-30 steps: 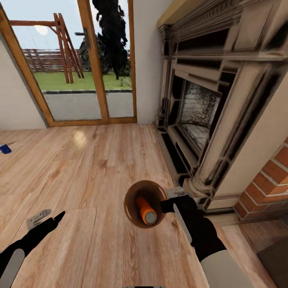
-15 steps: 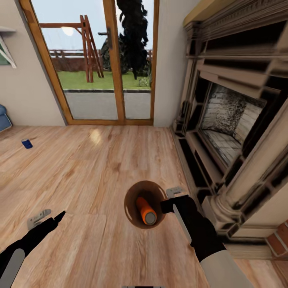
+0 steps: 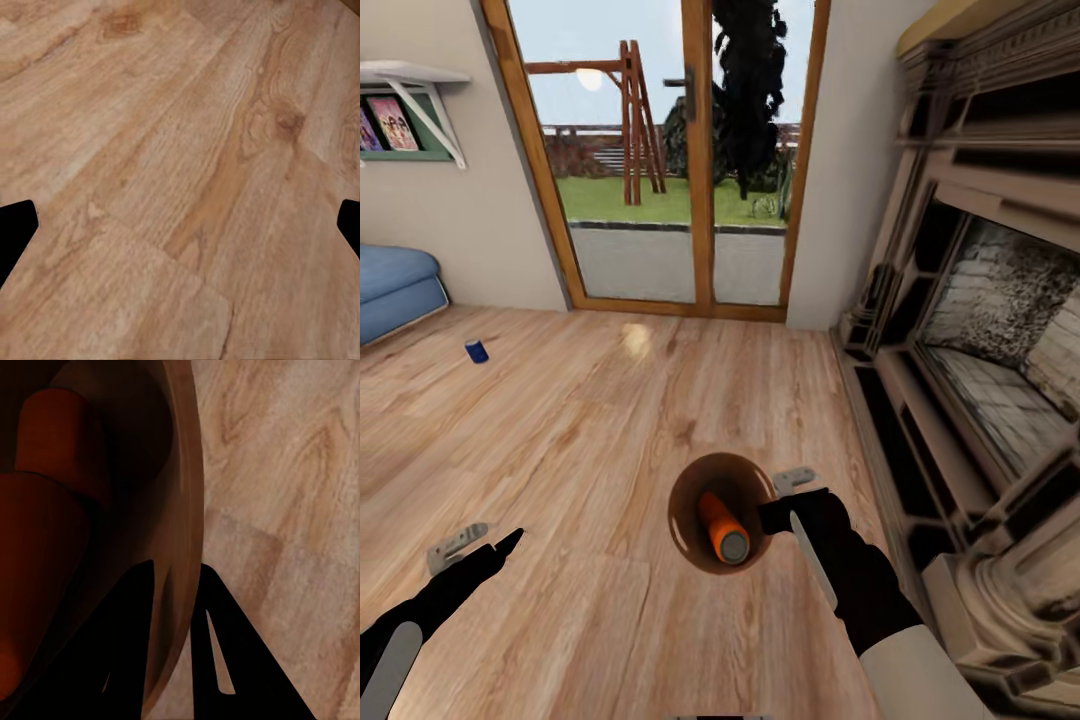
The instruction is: Put the three can of soda from the living room inside the tash can in the kitchen.
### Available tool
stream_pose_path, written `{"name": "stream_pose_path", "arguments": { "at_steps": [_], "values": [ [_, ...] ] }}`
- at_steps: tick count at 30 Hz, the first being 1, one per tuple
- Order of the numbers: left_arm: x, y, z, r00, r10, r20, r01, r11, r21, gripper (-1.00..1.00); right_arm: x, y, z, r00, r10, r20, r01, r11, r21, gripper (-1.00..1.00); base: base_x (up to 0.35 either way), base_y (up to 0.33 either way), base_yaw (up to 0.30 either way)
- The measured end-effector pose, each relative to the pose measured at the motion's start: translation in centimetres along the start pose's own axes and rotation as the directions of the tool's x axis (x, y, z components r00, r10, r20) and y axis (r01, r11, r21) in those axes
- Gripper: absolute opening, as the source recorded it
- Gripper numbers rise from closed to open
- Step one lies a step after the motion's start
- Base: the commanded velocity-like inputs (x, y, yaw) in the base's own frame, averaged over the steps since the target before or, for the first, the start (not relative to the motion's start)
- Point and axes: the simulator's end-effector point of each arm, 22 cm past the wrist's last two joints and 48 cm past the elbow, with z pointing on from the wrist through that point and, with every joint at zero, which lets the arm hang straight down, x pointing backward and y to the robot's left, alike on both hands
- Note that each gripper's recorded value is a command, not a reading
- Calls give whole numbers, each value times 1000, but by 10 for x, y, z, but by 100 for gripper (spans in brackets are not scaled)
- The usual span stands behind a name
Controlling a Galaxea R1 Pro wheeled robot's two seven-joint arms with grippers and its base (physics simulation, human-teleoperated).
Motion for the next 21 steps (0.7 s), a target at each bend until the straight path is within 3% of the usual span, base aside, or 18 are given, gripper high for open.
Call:
{"name": "stream_pose_path", "arguments": {
  "at_steps": [10,21],
  "values": [
    [2,0,0,1000,-1,-5,1,1000,1,100,0,-1,0,1000,-3,0,3,1000,5,-100,301,15,257],
    [3,1,0,1000,0,-8,0,1000,0,100,0,-2,0,1000,-1,-1,1,1000,5,-100,281,156,257]
  ]
}}
